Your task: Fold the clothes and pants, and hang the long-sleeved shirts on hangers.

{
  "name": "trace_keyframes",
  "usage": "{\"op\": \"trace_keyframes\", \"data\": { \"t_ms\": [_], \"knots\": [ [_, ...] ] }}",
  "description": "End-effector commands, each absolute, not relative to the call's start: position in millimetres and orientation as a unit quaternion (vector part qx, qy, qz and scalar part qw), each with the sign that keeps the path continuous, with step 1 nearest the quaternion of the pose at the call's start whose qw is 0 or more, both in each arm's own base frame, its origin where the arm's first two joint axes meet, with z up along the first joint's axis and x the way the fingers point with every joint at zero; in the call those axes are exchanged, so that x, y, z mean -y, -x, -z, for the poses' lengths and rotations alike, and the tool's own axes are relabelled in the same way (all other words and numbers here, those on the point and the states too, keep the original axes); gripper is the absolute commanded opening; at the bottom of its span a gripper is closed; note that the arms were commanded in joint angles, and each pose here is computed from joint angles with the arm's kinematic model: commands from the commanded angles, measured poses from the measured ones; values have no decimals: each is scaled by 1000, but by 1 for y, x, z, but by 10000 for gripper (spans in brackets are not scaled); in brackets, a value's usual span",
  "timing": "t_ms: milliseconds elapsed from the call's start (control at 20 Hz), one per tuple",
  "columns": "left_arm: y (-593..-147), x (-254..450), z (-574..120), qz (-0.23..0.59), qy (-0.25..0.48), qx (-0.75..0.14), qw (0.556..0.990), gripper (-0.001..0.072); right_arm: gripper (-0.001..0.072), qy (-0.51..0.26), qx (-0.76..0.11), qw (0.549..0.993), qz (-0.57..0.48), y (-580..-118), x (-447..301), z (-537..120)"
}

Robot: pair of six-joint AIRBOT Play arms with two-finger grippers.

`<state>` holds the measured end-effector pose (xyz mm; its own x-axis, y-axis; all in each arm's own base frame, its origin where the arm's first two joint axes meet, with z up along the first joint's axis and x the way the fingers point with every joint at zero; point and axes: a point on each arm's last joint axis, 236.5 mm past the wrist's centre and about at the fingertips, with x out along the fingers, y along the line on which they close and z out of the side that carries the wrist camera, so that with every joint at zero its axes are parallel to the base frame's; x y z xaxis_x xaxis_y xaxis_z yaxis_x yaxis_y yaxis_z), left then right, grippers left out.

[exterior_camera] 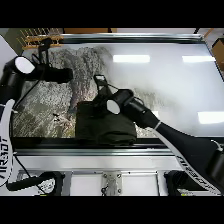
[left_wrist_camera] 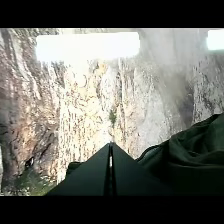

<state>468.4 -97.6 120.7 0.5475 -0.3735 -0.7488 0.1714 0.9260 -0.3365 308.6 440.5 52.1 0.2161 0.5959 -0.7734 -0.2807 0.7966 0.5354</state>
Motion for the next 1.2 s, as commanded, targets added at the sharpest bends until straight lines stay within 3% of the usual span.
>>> {"op": "trace_keyframes", "data": {
  "t_ms": [0, 150, 300, 450, 650, 850, 900, 950, 1150],
  "knots": [
    [-459, 74, -156, 140, 117, -417, 890, 21, 546, -210, -524, 740, -365, -298, -510, -47],
    [-453, 61, -178, 129, 118, -394, 902, 21, 556, -219, -486, 725, -437, -286, -527, -82],
    [-444, 57, -192, 127, 116, -384, 907, 21, 556, -217, -450, 744, -444, -301, -507, -120],
    [-427, 69, -186, 144, 109, -413, 893, 21, 556, -155, -445, 779, -414, -325, -443, -127],
    [-405, 101, -150, 170, 102, -441, 875, 21, 557, -119, -514, 796, -296, -342, -299, -82],
    [-366, 138, -95, 197, 94, -475, 852, 21, 557, -187, -575, 783, -147, -335, -158, -13],
    [-357, 147, -85, 203, 93, -482, 847, 21, 609, -211, -589, 772, -111, -331, -131, 7],
    [-348, 156, -77, 210, 93, -489, 842, 21, 720, -227, -599, 762, -95, -327, -115, 24],
    [-327, 180, -56, 226, 91, -505, 828, 21, 720, -266, -612, 725, -171, -327, -129, 62]
  ]
}}
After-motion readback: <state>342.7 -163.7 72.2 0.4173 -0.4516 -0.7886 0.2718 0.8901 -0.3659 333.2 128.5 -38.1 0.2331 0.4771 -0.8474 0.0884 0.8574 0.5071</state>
